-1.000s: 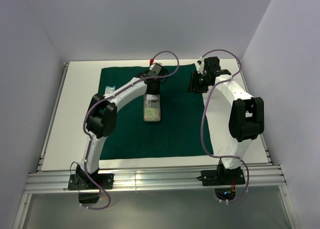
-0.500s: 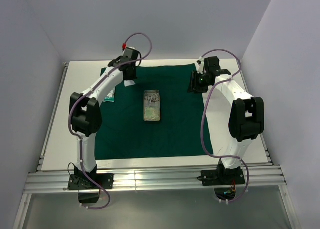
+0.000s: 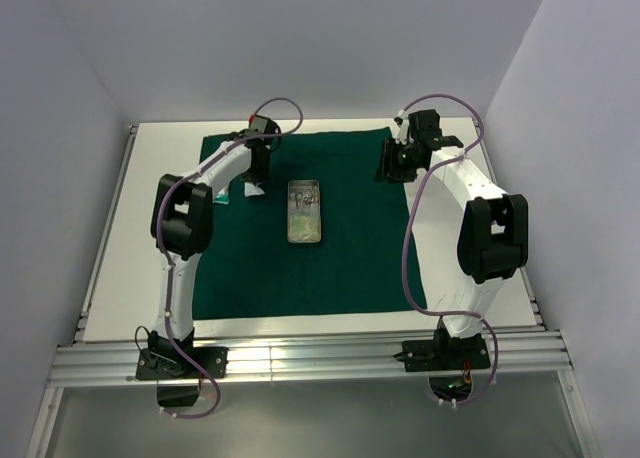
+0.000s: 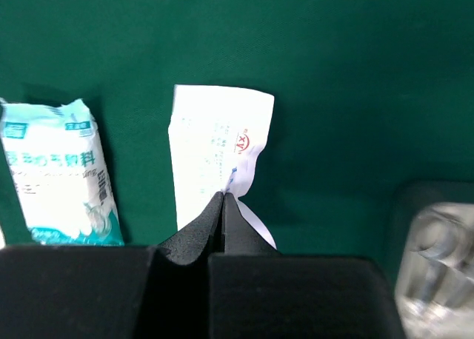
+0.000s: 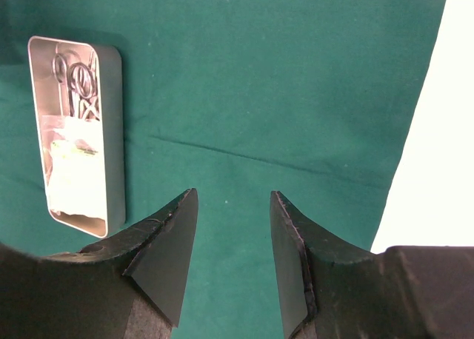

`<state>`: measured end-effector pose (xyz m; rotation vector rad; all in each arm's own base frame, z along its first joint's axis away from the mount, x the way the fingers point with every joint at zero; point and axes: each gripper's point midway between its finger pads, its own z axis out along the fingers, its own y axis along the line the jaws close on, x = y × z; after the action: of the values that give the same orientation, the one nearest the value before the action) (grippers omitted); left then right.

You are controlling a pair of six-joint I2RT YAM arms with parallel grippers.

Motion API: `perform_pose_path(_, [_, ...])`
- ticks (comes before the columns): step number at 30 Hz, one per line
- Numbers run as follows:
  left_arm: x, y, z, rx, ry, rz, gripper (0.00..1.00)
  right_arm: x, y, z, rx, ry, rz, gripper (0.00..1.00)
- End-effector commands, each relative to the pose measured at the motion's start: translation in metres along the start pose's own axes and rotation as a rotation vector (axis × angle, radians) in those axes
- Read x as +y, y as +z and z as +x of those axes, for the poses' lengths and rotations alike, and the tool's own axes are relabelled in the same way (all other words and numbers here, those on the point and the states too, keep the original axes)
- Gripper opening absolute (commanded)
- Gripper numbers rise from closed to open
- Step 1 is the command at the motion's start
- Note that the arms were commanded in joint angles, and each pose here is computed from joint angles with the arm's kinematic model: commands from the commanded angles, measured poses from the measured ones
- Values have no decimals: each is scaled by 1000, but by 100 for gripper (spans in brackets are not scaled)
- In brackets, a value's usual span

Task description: Open and lay out the surgical kit

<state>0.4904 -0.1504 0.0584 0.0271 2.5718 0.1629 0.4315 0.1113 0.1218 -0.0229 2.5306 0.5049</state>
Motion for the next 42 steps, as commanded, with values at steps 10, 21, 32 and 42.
perform_pose_path(10, [12,12,9,18,31,19,3,8,-8,-16,-40,-30,-8,52])
perform_pose_path(21, [12,5,22,53,17,36,23,8,-8,-17,-41,-33,-7,52])
perform_pose_path(32, [13,-50,-31,-119,-26,78,60,8,-9,-17,-43,-38,-2,52])
perform_pose_path(42, [-59,-136,-46,-214,12,237,50,6,-8,-16,-45,-30,4,52])
